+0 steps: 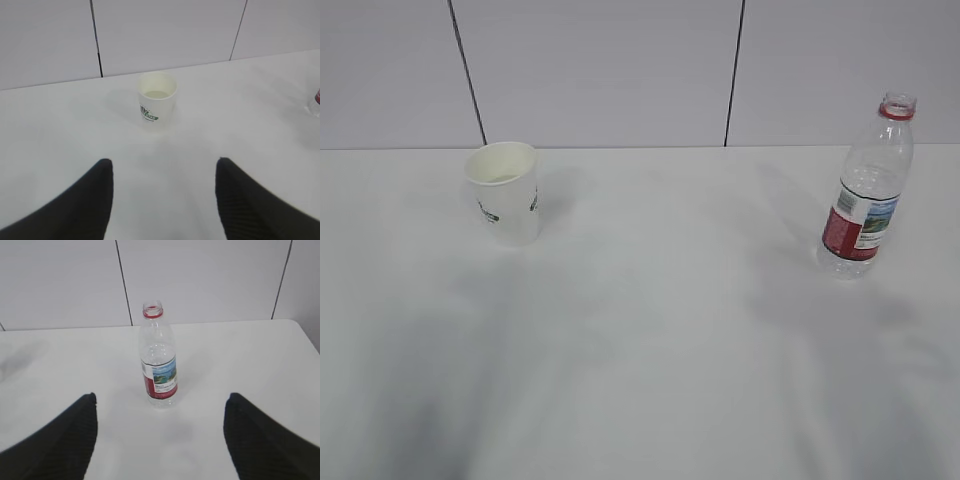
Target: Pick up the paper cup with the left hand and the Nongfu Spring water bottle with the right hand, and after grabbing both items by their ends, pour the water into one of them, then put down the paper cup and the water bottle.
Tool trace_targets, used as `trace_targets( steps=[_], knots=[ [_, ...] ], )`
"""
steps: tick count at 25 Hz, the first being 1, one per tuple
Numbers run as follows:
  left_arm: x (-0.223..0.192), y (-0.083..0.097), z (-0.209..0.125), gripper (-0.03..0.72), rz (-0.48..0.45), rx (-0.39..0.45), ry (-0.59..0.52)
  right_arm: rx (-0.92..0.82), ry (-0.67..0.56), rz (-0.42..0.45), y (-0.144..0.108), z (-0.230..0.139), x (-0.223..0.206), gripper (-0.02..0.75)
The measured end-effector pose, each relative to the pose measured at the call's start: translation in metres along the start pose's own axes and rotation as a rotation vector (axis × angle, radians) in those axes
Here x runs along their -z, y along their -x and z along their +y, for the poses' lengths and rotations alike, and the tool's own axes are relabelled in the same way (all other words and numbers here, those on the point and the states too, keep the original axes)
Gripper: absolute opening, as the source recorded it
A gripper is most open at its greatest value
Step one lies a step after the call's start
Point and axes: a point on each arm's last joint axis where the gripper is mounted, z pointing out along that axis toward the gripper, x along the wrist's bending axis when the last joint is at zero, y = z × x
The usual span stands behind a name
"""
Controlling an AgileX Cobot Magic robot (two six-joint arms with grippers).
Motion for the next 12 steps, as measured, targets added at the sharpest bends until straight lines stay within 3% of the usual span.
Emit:
trace_targets(
  steps=[12],
  knots=[
    [0.031,0.000,-0.017,0.465,-0.013,0.014,-0.048,0.013,-0.083,-0.033,0.004,-0.015,0.030,0.591]
  ],
)
